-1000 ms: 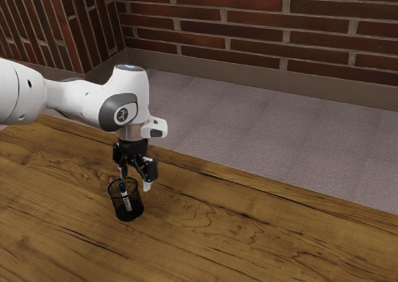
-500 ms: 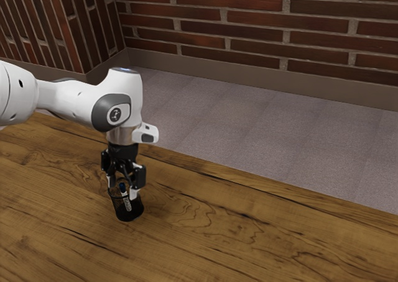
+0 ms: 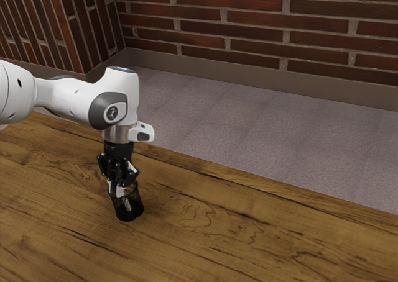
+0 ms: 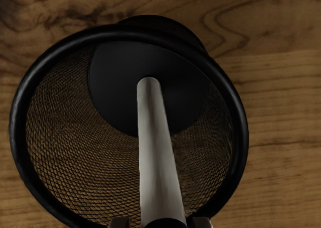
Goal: Take the marker out of the pen holder and place it to the left of the pen holder.
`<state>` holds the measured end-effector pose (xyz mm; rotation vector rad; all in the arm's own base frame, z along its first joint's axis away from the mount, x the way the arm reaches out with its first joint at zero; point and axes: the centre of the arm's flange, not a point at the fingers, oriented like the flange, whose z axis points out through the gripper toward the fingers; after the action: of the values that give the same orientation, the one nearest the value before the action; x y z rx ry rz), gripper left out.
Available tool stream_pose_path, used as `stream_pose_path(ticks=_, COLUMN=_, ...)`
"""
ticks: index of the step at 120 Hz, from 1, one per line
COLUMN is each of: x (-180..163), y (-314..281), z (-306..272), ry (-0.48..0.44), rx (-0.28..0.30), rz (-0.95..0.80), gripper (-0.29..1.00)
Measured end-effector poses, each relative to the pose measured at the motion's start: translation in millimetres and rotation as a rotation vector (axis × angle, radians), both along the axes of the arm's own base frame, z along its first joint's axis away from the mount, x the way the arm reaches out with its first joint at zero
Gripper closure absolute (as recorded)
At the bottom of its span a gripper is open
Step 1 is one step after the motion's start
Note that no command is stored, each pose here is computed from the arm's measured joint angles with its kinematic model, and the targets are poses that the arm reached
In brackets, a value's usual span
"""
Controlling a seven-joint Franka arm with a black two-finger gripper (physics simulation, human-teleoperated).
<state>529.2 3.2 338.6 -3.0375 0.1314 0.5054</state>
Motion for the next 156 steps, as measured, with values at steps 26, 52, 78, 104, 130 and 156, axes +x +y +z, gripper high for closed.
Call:
stream_pose_path(ticks=26, x=5.1, y=11.8, z=-3.5, ry=-0.031, rx=0.007, rz=0.025, gripper=0.67)
stream_pose_path(ticks=52, x=10.1, y=12.5, z=-1.7, ry=-0.064, rx=0.019, rz=0.027, gripper=0.74)
stream_pose_path(ticks=78, x=17.3, y=9.5, z=34.5, ry=-0.142, rx=0.017, rz=0.027, gripper=0.77)
stream_pose_path(ticks=104, x=-0.7, y=8.6, z=104.2, ry=-0.218, rx=-0.011, rz=0.044, gripper=0.77)
stream_pose_path(ticks=130, x=-59.9, y=39.7, z=133.2, ry=-0.228, rx=0.022, rz=0.071, gripper=0.78)
stream_pose_path(ticks=156, x=-91.0, y=80.3, z=96.2, ry=-0.260, rx=0.150, rz=0.032, gripper=0.77)
